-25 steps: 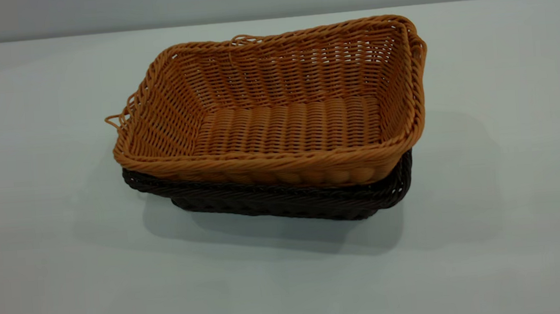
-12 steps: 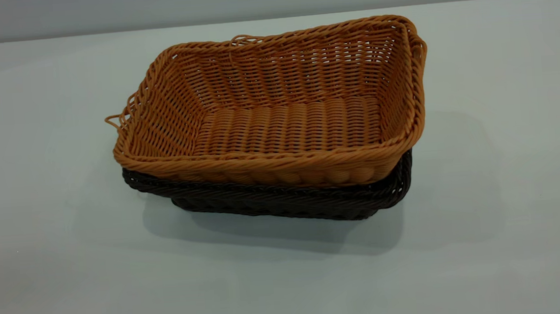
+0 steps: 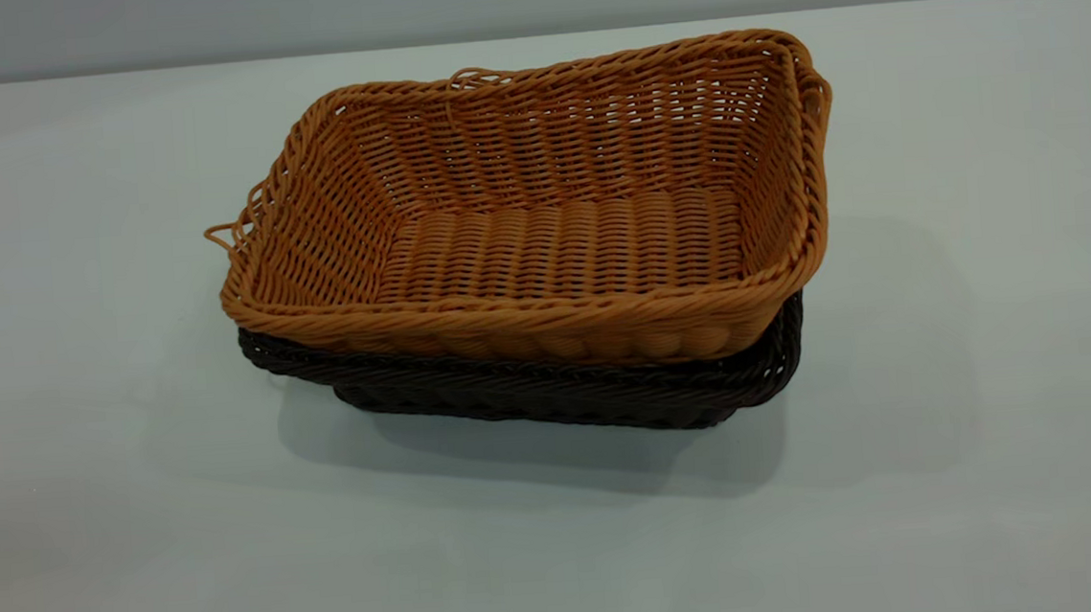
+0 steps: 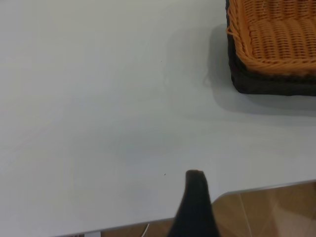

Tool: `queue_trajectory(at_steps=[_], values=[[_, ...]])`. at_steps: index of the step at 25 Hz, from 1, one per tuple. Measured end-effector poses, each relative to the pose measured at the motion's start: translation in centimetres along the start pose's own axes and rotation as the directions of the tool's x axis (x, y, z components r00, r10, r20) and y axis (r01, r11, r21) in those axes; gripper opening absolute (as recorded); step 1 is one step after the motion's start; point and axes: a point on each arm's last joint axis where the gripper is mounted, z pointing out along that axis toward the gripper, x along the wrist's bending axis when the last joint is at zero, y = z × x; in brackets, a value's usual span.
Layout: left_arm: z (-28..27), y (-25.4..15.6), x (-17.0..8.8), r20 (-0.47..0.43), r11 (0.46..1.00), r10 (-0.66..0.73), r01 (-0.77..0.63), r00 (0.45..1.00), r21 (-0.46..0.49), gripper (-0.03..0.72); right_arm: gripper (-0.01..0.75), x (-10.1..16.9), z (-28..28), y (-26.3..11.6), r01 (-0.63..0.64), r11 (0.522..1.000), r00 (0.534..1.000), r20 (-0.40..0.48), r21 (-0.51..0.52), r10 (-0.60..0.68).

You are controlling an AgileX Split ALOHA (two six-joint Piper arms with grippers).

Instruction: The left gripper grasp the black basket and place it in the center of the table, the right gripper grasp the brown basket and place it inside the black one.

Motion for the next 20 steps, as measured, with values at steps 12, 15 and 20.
queue_trajectory(at_steps=[12, 15, 20], values=[[0.0, 0.0, 0.0, 0.000, 1.000, -0.001, 0.001, 1.000, 0.000, 0.543, 0.582, 0.0, 0.6, 0.4, -0.134, 0.991, 0.966, 0.220, -0.025, 0.136], [0.0, 0.0, 0.0, 0.000, 1.000, -0.001, 0.001, 1.000, 0.000, 0.543, 0.582, -0.3, 0.7, 0.4, -0.185, 0.982, 0.928, 0.321, -0.040, 0.188], [0.0, 0.0, 0.0, 0.000, 1.000, -0.002, 0.002, 1.000, 0.000, 0.543, 0.582, -1.0, 0.4, 0.1, -0.274, 0.959, 0.891, 0.358, -0.068, 0.280]])
